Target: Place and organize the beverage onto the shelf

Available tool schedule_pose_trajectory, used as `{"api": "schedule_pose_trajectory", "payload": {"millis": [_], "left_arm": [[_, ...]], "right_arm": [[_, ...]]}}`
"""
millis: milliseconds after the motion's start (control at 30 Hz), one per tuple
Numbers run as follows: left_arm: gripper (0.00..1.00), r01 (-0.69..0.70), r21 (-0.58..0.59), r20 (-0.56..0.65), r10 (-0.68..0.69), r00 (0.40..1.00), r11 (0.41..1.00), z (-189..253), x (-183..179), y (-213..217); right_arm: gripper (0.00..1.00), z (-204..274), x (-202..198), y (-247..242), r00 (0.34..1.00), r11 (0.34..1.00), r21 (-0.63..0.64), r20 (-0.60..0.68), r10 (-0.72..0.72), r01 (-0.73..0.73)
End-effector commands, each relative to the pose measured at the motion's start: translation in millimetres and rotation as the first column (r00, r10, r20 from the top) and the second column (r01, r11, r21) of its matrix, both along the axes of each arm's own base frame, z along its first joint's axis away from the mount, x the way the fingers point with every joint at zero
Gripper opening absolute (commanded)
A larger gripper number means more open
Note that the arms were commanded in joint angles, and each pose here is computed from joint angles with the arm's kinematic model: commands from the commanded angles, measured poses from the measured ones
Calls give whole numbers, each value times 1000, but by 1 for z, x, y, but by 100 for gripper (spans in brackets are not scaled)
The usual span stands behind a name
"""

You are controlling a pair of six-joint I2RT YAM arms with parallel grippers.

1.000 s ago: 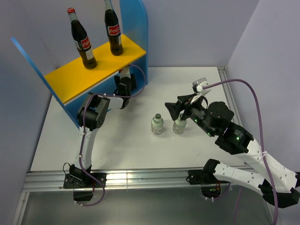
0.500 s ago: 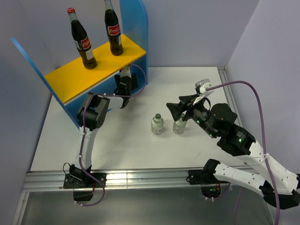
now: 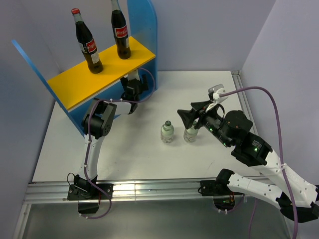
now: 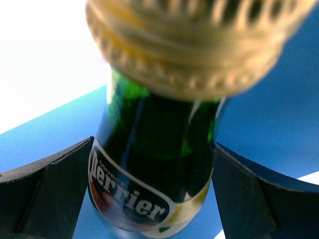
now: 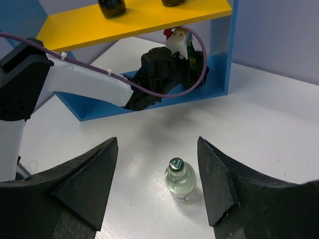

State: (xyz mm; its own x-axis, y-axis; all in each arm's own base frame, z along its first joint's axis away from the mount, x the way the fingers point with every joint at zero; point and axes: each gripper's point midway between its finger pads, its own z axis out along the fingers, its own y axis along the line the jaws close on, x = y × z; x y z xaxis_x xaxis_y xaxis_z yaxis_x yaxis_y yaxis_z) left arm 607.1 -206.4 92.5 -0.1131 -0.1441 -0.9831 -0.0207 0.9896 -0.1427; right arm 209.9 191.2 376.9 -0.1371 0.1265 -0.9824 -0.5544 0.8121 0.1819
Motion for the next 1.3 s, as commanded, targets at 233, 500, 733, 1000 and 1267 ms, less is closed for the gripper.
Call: {"api": "schedule_pose_trajectory", "payload": {"millis": [233, 500, 733, 1000, 1267], "left_arm": [[99, 27, -36, 112, -23, 993, 999, 53, -21, -3], [99, 73, -53, 109, -67, 992, 996, 53, -43, -2], [99, 100, -69, 92, -94, 991, 993, 57, -77, -6], [100, 110, -84, 68, -104, 992, 990, 72, -129, -9], [100, 52, -197, -42, -62, 997, 979, 97, -195, 10]], "right_arm": [[72, 13, 2, -2, 999, 1000, 28, 39, -9, 8], [72, 13, 1, -2, 999, 1000, 28, 41, -6, 5], [72, 6, 7, -1, 999, 1000, 10, 32, -25, 25], [73, 1, 12, 1, 999, 999, -2, 8, -40, 40], [89, 1, 22, -13, 993, 994, 3, -25, -114, 114]]}}
